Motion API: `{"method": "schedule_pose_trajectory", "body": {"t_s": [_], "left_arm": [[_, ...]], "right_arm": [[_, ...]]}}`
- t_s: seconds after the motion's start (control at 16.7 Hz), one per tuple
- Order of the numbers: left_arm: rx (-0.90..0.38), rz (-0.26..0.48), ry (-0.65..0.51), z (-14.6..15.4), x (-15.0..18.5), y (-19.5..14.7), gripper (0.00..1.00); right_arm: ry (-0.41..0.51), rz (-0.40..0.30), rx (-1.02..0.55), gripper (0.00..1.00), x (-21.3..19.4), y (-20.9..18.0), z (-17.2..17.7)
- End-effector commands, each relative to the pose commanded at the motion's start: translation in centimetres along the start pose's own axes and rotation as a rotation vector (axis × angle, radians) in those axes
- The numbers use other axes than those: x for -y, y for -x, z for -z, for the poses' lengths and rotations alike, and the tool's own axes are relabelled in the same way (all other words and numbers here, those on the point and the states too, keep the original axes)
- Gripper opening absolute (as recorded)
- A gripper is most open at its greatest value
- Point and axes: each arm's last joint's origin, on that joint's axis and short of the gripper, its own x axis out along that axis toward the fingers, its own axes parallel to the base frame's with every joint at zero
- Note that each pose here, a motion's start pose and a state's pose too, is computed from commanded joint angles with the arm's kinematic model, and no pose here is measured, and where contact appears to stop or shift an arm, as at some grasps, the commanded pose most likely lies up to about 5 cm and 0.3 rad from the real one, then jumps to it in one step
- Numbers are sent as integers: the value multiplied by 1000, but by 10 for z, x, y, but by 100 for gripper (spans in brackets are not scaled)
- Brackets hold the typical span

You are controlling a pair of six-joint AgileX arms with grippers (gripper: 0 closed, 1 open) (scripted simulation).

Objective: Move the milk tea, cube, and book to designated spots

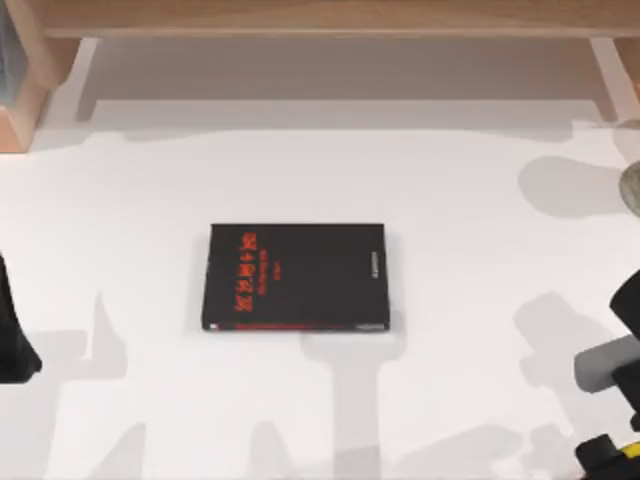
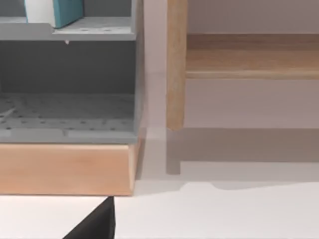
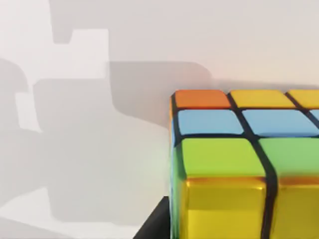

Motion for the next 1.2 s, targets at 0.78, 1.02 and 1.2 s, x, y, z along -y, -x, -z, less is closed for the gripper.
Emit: {"method": "schedule_pose_trajectory", "body": {"t_s": [0.78, 1.02, 1.2], "left_arm": [[0, 0, 0, 0, 0, 0, 100], [0, 0, 0, 0, 0, 0, 100], [0, 0, 0, 0, 0, 0, 100]], "right_arm": [[0, 0, 3, 0, 0, 1, 0], [0, 1, -2, 0, 0, 20, 0], [-2, 0, 3, 0, 0, 31, 0]]}}
